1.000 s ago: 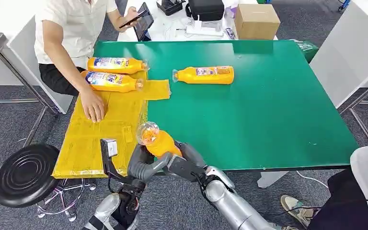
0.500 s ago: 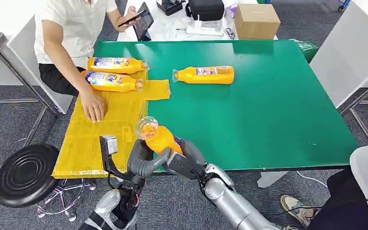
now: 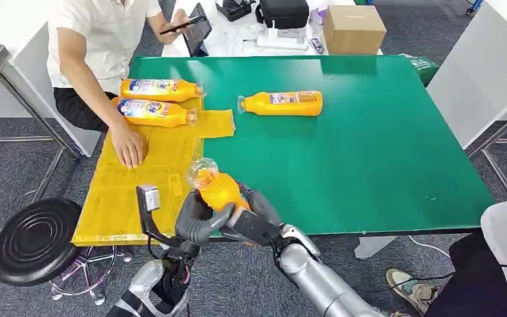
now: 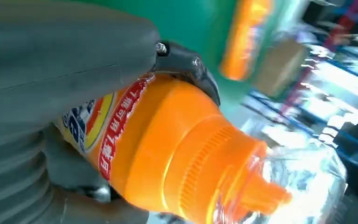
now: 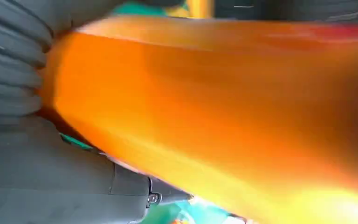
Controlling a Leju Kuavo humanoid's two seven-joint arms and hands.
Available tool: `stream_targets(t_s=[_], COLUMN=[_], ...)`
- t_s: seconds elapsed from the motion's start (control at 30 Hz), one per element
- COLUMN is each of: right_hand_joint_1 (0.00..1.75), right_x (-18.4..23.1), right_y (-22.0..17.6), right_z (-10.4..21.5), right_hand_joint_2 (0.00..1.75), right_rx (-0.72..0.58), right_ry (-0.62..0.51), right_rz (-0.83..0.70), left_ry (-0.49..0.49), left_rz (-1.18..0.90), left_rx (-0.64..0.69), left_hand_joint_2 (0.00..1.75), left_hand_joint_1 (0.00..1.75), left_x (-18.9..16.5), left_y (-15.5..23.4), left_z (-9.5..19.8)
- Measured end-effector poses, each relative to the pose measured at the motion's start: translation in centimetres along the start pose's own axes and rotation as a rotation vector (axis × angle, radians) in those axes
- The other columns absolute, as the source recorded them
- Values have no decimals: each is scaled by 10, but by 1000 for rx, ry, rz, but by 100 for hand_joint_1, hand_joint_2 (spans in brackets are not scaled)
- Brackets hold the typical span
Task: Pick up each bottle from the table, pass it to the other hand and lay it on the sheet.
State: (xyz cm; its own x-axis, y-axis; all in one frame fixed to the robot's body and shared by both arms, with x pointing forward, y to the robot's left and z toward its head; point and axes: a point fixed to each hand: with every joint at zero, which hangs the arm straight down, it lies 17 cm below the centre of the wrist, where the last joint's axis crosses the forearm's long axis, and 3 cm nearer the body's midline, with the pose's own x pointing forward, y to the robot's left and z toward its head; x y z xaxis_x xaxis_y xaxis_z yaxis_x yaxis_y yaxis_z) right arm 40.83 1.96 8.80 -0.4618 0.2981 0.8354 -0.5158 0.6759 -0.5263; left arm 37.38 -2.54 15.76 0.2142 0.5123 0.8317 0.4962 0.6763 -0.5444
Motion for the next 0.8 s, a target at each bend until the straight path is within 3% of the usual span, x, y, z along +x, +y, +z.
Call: stream_targets(t_s=[0.37, 0.4, 0.63, 0.8], right_hand_joint_1=[0, 0, 0, 0], right_x=[5, 4, 1, 9], right_y=[-9, -10, -18, -46], right_z=[5, 6, 13, 24], right_hand_joint_2=[175, 0, 0, 0], right_rx=[-105, -111, -164, -316], right_ry=[-18, -17, -12, -54], right_rz=[-13, -15, -27, 3], left_ry=[-91, -100, -132, -277], left_rz=[-110, -117, -138, -400], left_rx=[2, -1, -19, 66], left_hand_joint_2=[175, 175, 175, 175], left_hand_joint_1=[175, 175, 175, 175], left_x=[23, 26, 37, 67], left_y=[-3, -4, -10, 3], left_z=[-3, -3, -4, -9])
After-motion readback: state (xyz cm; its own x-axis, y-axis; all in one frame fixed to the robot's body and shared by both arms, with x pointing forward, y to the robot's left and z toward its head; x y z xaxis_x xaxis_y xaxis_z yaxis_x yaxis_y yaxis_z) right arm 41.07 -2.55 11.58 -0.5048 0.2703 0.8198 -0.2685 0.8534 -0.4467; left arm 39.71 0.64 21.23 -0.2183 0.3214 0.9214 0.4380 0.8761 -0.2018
